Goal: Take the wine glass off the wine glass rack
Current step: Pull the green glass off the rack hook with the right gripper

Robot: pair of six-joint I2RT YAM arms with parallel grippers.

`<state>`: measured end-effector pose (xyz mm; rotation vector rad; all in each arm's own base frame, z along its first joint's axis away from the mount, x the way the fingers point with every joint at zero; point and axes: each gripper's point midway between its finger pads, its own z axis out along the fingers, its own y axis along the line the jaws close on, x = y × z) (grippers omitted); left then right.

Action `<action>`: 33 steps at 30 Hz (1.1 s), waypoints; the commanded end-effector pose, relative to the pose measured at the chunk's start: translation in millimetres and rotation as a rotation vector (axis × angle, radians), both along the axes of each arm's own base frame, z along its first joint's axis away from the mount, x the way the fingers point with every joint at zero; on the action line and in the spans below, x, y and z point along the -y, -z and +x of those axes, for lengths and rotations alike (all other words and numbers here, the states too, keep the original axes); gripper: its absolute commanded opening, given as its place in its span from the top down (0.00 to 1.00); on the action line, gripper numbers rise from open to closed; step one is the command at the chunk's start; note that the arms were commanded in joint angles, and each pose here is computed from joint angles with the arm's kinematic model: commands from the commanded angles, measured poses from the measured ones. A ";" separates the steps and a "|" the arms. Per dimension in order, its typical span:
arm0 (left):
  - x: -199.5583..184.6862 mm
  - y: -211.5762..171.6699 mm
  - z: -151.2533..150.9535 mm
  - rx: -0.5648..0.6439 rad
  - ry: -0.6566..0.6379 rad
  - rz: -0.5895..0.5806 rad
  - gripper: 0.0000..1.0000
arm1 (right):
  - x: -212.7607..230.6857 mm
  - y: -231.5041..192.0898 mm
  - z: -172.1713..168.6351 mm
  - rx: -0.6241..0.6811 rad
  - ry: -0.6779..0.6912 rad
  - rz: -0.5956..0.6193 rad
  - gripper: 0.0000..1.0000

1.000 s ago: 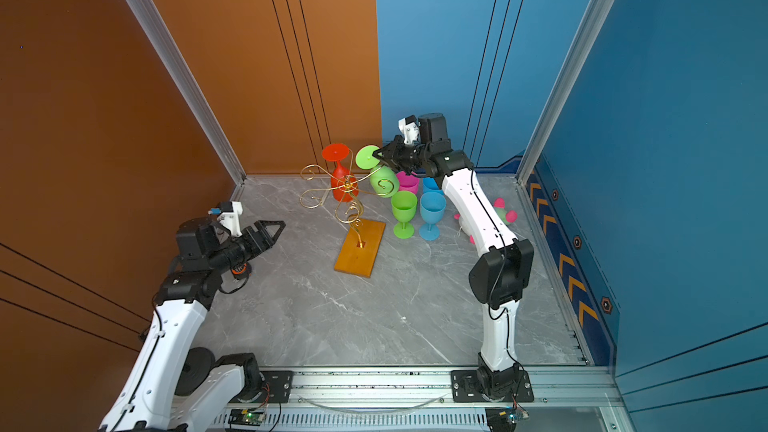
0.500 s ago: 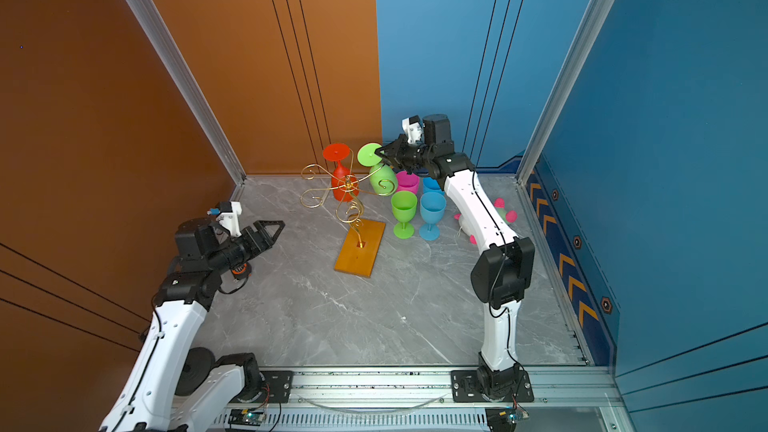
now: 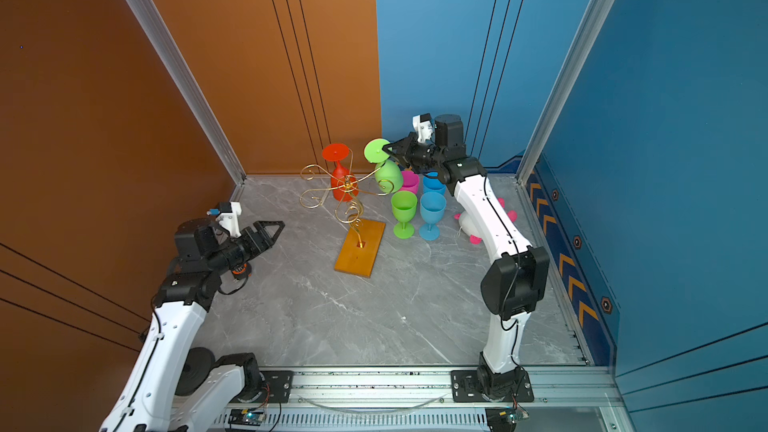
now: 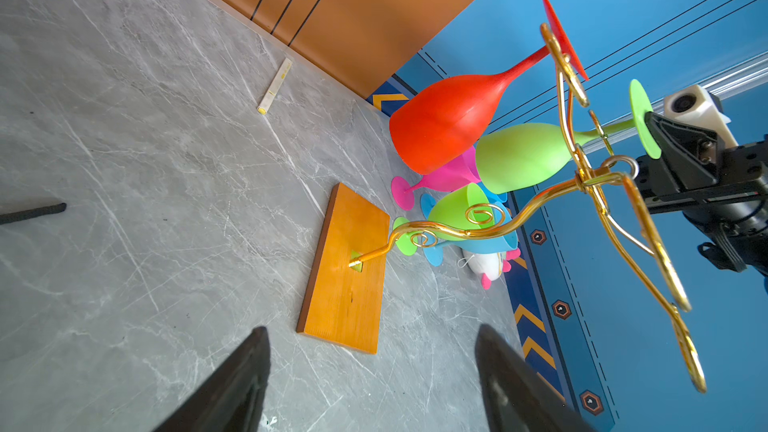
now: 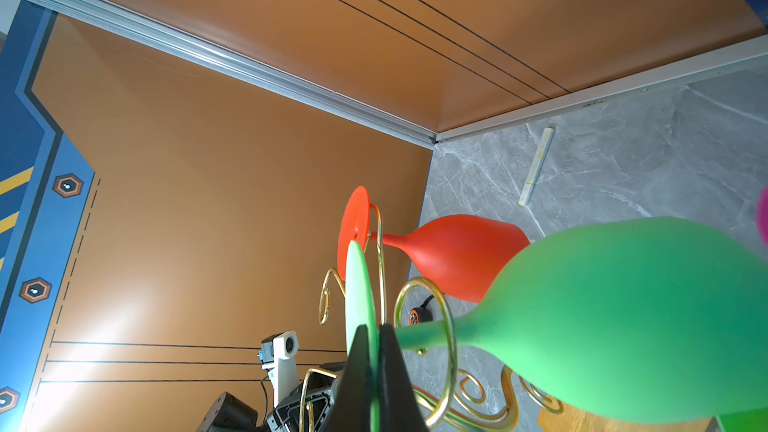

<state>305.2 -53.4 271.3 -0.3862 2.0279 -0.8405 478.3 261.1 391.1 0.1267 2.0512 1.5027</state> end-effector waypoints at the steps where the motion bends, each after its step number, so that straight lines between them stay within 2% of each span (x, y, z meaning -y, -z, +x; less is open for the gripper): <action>1: 1.2 -7.1 -5.5 0.009 0.008 -0.012 0.22 | 1.4 -20.1 -12.7 0.046 -0.011 0.039 1.00; 18: 1.1 -14.7 -13.0 0.026 0.010 -0.002 0.20 | -28.9 -25.1 -41.0 0.059 -0.099 0.070 1.00; 23: 0.6 -18.1 -16.9 0.031 0.011 0.008 0.20 | -38.7 -27.6 -35.5 0.066 -0.115 0.085 1.00; 33: 1.7 -24.7 -29.1 0.059 0.029 0.038 0.15 | -51.2 -26.9 -3.9 0.086 -0.129 0.130 1.00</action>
